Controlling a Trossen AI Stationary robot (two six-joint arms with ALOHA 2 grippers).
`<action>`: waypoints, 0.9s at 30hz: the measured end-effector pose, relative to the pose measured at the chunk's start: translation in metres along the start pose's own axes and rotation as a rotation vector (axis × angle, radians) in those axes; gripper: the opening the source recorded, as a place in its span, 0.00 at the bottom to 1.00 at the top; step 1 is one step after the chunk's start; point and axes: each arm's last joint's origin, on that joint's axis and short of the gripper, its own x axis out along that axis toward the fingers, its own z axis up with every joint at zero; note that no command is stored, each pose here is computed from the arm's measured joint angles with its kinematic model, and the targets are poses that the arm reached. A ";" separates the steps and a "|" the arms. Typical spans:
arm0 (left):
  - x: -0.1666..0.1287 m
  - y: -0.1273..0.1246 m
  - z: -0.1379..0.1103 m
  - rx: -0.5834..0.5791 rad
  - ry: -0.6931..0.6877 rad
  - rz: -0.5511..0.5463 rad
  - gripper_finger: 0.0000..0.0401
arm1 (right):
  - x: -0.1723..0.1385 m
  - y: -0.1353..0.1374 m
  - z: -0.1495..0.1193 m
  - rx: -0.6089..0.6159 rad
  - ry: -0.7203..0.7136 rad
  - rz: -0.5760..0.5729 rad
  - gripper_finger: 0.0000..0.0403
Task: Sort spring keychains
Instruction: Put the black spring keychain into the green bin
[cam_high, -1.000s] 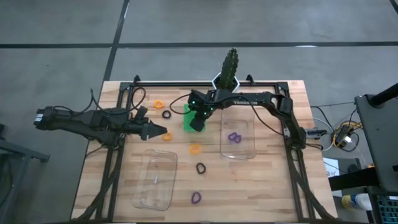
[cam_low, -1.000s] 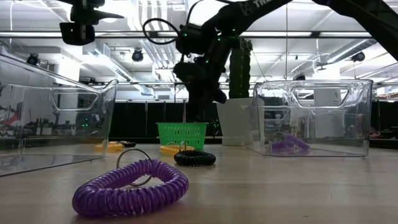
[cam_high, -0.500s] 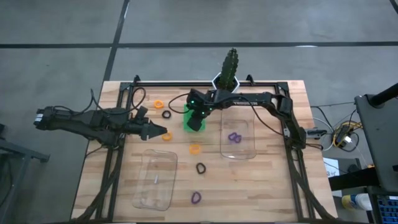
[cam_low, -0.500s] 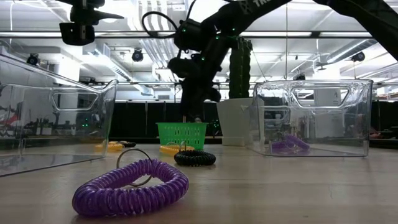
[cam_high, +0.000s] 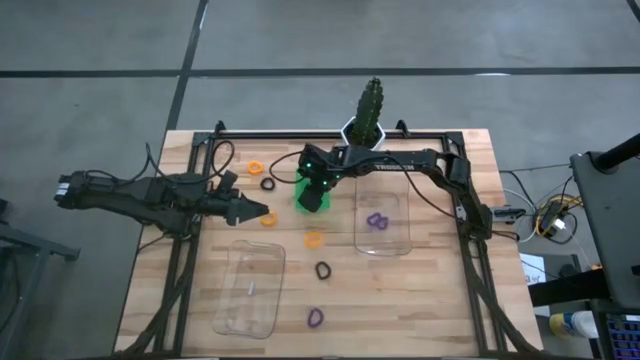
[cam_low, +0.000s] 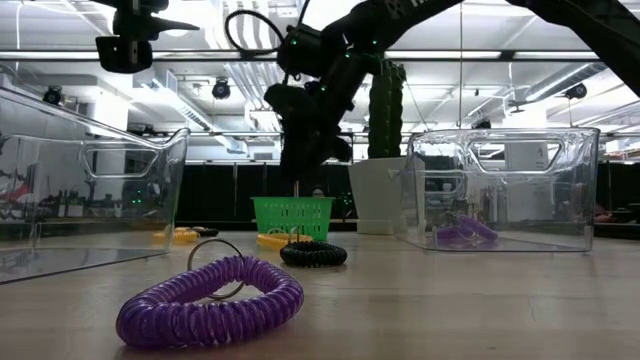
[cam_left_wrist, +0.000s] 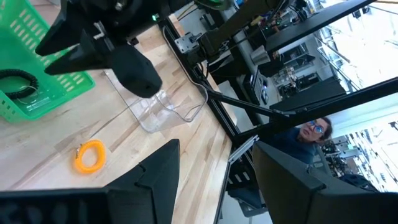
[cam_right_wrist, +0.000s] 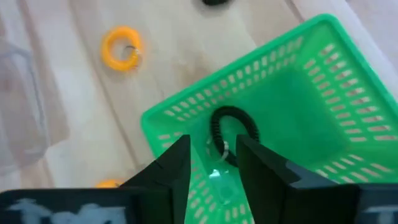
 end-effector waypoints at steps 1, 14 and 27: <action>0.000 0.000 0.000 0.000 0.000 0.000 0.49 | -0.001 0.002 0.000 -0.005 -0.002 0.003 0.32; 0.000 0.000 0.000 0.034 0.000 0.000 0.49 | -0.031 0.088 -0.013 -0.292 0.025 0.138 0.27; 0.013 0.004 -0.004 0.107 0.031 0.047 0.49 | -0.047 0.158 -0.064 -0.388 0.202 0.163 0.22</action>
